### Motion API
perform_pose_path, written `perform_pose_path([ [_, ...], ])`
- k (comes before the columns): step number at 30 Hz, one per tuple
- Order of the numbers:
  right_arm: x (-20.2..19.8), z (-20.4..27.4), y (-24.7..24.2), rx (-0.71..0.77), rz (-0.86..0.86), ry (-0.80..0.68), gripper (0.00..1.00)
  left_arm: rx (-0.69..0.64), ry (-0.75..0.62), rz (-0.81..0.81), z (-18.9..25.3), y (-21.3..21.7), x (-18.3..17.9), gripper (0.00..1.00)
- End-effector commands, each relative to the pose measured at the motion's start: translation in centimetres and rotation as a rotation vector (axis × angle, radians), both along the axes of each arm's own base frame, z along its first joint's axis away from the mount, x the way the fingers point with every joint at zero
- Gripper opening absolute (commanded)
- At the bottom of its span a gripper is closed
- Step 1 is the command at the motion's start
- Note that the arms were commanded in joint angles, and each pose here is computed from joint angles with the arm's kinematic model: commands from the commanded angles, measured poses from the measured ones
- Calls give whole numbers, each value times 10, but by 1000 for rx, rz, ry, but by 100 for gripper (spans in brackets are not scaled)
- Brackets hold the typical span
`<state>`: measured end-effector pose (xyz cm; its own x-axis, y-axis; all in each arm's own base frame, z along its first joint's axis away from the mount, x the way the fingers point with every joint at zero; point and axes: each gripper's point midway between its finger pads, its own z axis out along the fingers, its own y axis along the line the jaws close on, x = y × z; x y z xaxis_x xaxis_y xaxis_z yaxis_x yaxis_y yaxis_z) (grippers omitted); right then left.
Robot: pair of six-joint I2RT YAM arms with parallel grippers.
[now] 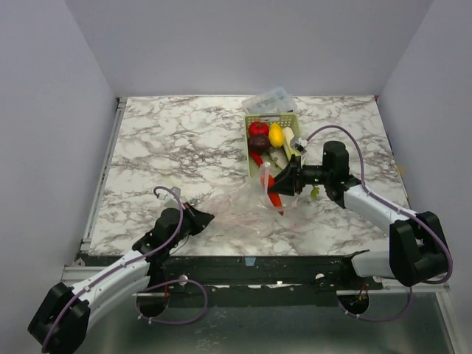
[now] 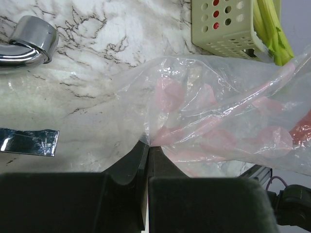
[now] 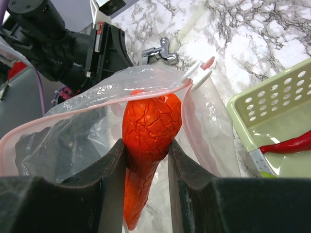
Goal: Open the zip-top bag and remove the fake food
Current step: Pick up the fake vegetable from the zipper food storage bag.
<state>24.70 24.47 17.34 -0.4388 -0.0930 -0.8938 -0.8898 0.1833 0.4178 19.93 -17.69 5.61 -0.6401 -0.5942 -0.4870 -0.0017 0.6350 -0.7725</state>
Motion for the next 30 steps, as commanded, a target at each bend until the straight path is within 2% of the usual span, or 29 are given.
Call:
perform_pose_path([
  [1, 8, 9, -4, 16, -67, -10, 7, 97, 87, 23, -38, 17, -10, 0],
  [4, 16, 8, -5, 19, -126, 5, 6, 95, 109, 9, -42, 14, -12, 0],
  [6, 10, 5, -5, 11, -81, 1, 6, 88, 109, -6, -41, 10, -12, 0],
  [8, 7, 0, -5, -18, -41, -18, 6, 80, 86, -36, -36, 5, -11, 6],
  [16, 1, -10, -4, -36, 34, -4, 6, 46, -91, -136, 14, -10, -5, 65],
  [22, -3, -15, -3, -43, 69, 10, 5, 25, -227, -164, 43, -5, -10, 97],
  [30, -13, -12, 0, -36, 118, -27, 5, 56, -471, -331, 90, -15, -24, 99],
])
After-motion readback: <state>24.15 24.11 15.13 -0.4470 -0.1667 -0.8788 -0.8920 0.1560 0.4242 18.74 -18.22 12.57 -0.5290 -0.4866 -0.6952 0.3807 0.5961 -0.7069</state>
